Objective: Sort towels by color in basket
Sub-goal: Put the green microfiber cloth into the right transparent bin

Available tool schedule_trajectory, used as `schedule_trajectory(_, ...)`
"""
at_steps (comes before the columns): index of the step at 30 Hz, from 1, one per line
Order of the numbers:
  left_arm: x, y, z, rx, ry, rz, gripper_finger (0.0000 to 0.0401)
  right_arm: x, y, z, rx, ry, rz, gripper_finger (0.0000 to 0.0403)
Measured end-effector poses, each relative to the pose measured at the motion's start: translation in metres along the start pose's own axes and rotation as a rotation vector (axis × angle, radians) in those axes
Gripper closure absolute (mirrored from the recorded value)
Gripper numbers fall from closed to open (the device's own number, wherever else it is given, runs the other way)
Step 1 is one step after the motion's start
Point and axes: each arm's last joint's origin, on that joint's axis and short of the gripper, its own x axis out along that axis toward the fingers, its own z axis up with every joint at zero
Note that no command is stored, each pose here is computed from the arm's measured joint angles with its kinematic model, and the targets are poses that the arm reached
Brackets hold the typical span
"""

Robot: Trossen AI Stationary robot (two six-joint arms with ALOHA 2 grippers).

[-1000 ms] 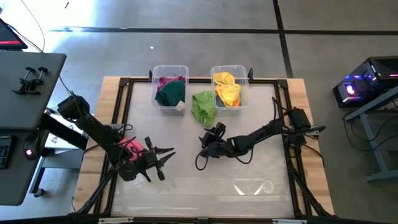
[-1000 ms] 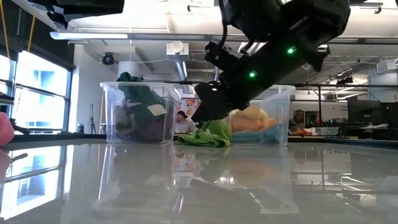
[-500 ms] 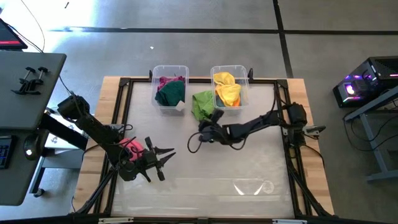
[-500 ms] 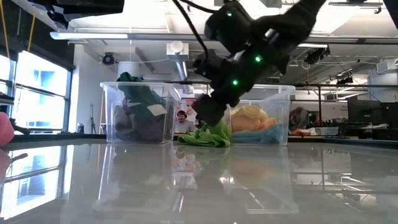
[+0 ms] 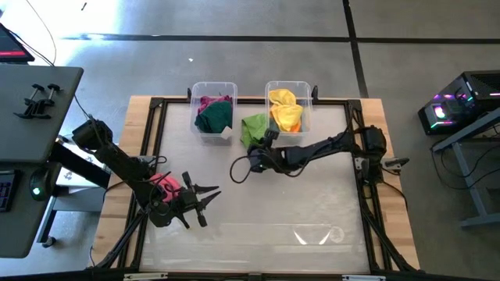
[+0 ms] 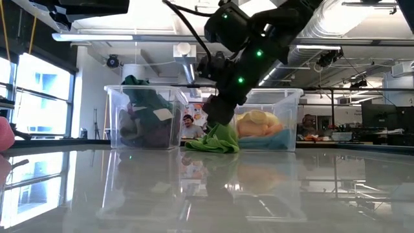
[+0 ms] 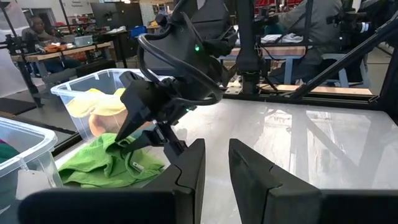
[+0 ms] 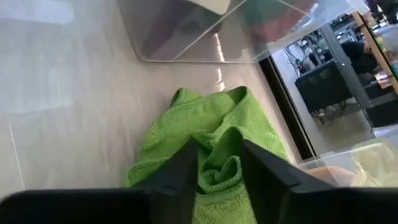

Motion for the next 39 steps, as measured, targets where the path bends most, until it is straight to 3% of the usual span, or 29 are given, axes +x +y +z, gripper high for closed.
schedule_trajectory(6, 0.0, 0.0, 0.0, 0.0, 0.0, -0.001, 0.0343, -0.001, 0.003, -0.002, -0.045, 0.011, 0.02, 0.0393)
schedule_trajectory(16, 0.0, 0.0, 0.0, -0.002, 0.002, -0.011, 0.0343, -0.03, 0.024, 0.004, -0.127, -0.064, 0.093, 0.0401)
schedule_trajectory(19, 0.0, 0.0, 0.0, -0.004, 0.001, -0.012, 0.0343, -0.037, 0.027, 0.006, -0.205, -0.082, 0.104, 0.04)
schedule_trajectory(23, 0.0, 0.0, 0.0, -0.013, 0.001, -0.012, 0.0343, -0.034, 0.024, 0.002, -0.404, -0.065, 0.122, 0.0376)
schedule_trajectory(26, 0.0, 0.0, 0.0, -0.019, 0.001, -0.011, 0.0343, -0.027, 0.019, -0.002, -0.464, -0.027, 0.142, 0.0328)
schedule_trajectory(29, 0.0, 0.0, 0.0, -0.019, 0.002, -0.01, 0.0343, -0.018, 0.01, -0.004, -0.427, -0.005, 0.162, 0.0266)
schedule_trajectory(33, 0.002, 0.001, 0.0, -0.018, 0.002, -0.003, 0.0343, -0.002, 0.001, -0.007, -0.282, 0.021, 0.232, 0.0198)
schedule_trajectory(36, 0.002, 0.001, 0.0, -0.011, 0.002, -0.002, 0.0343, 0.006, -0.002, -0.011, -0.234, 0.038, 0.279, 0.0182)
schedule_trajectory(39, 0.002, 0.001, 0.0, -0.01, 0.002, -0.003, 0.0343, 0.01, -0.004, -0.011, -0.215, 0.036, 0.295, 0.0201)
